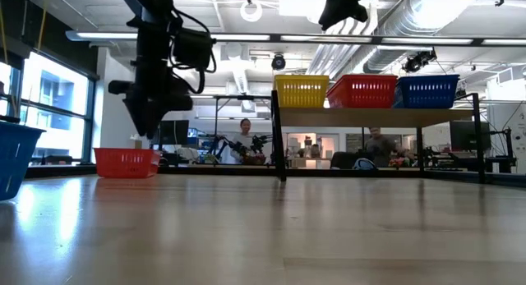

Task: Stack baskets on shelf by color
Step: Stack the red basket on the stacked red baskets on the shelf

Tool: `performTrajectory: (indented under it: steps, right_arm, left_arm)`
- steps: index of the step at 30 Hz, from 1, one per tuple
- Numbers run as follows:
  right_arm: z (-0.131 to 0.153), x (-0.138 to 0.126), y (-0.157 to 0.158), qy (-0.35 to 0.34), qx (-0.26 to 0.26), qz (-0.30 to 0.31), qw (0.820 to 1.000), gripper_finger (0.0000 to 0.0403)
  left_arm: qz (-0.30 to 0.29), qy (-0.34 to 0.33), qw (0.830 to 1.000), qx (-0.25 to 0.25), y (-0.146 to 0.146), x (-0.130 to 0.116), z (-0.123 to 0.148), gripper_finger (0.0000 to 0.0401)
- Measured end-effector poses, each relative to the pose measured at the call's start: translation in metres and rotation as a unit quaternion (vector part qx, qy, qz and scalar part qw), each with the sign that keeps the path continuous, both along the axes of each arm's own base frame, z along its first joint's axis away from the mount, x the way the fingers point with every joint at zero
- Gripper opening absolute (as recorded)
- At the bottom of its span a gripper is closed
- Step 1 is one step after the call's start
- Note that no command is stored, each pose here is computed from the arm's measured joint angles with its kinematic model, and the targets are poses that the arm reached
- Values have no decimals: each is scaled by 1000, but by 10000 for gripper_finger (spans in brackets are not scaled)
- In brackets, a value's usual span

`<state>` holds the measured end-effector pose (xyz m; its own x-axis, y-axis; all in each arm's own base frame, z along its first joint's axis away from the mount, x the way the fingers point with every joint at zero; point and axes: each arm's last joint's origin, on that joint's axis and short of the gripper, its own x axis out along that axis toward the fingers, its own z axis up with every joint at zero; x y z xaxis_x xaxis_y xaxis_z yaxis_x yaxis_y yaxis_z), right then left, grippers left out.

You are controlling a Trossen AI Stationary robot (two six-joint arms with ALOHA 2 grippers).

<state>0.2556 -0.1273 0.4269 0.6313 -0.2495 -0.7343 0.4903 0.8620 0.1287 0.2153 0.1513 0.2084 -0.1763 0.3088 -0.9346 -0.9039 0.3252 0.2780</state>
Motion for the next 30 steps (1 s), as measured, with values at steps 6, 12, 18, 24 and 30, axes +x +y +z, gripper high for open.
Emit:
performTrajectory:
  steps: [6, 12, 18, 24, 30]
  right_arm:
    - [0, 0, 0, -1, 3, -4, 1000, 75]
    - [0, 0, 0, -1, 3, -4, 1000, 75]
    - [0, 2, 5, 1, -2, 2, 1000, 75]
    - [0, 5, 10, 3, -7, 9, 1000, 75]
    - [0, 5, 11, 3, -7, 11, 1000, 75]
  left_arm:
    - [-154, 85, 983, -59, -16, -3, 2, 99]
    - [-237, 98, 963, -81, -25, 2, 2, 99]
    - [-236, 98, 963, -82, -23, 2, 0, 99]
    - [-234, 95, 963, -92, -19, 0, -1, 99]
    - [-240, 106, 960, -101, -21, -2, 0, 99]
